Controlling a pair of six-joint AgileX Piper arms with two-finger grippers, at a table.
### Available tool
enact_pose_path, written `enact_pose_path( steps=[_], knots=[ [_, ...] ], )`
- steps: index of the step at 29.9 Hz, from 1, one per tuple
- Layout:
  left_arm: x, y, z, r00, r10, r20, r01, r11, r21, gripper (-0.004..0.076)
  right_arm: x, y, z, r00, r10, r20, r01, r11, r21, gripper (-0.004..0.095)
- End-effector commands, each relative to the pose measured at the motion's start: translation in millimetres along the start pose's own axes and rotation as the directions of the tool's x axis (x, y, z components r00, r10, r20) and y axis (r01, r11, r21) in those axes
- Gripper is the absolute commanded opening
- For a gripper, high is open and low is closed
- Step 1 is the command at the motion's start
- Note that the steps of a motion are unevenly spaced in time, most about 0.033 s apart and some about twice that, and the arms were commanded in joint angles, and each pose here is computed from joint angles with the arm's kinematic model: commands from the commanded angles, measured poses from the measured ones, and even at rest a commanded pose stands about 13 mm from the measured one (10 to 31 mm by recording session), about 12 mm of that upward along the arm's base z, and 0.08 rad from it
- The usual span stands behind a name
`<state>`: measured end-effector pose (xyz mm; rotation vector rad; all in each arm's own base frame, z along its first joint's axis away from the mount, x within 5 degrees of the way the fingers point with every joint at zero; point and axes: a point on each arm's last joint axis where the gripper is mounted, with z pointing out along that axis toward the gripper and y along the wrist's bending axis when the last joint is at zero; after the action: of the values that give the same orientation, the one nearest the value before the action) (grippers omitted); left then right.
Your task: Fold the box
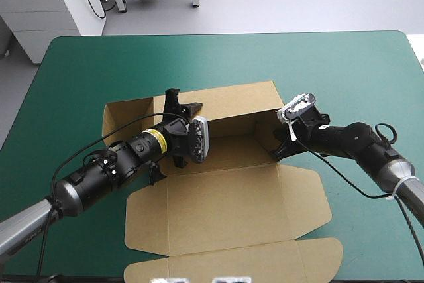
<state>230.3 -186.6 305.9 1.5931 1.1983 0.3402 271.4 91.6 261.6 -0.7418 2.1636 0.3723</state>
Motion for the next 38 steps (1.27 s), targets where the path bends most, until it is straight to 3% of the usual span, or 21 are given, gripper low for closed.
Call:
enact_pose_path(
  steps=[1, 10, 19, 21, 23, 28, 32, 38],
  knots=[
    [-18.6, 19.4, -22.5, 0.995, -0.018, 0.103, 0.03, 0.993, -0.112, 0.0498, -11.5, 5.1, -8.9, 0.999, 0.007, 0.043, -0.006, 0.999, -0.031, -0.0016],
    [-37.1, 26.2, -58.7, 0.985, 0.005, 0.171, 0.021, 0.988, -0.152, 0.0499, -12.4, 2.9, -8.9, 0.998, 0.038, 0.052, -0.038, 0.999, -0.009, -0.0016],
    [-66.9, 14.7, -99.6, 0.96, 0.047, 0.277, -0.02, 0.995, -0.098, 0.0496, -12.8, 2.1, -8.9, 0.997, 0.055, 0.058, -0.055, 0.998, -0.001, -0.0016],
    [-71.1, 14.3, -108.2, 0.951, 0.014, 0.309, 0.015, 0.996, -0.091, 0.0463, -12.8, 2.1, -8.9, 0.997, 0.055, 0.058, -0.055, 0.998, -0.001, -0.0016],
    [-73.6, 16.5, -114.5, 0.945, 0.004, 0.327, 0.029, 0.995, -0.096, 0.0372, -12.8, 2.1, -8.9, 0.997, 0.055, 0.058, -0.055, 0.998, -0.001, -0.0016],
    [-78.7, 32.3, -124.5, 0.938, -0.069, 0.34, 0.108, 0.989, -0.098, -0.0008, -12.8, 2.1, -8.9, 0.997, 0.055, 0.058, -0.055, 0.998, -0.001, -0.0016],
    [-85.1, 54.6, -128.9, 0.945, -0.149, 0.29, 0.175, 0.982, -0.065, 0.0015, -12.8, 2.1, -8.9, 0.997, 0.055, 0.058, -0.055, 0.998, -0.001, -0.0016],
    [-95.9, 87.6, -123.4, 0.961, -0.254, 0.112, 0.253, 0.967, 0.025, 0.0015, -12.9, 2.0, -8.9, 0.997, 0.055, 0.059, -0.055, 0.998, 0.0, -0.0016]
  ],
)
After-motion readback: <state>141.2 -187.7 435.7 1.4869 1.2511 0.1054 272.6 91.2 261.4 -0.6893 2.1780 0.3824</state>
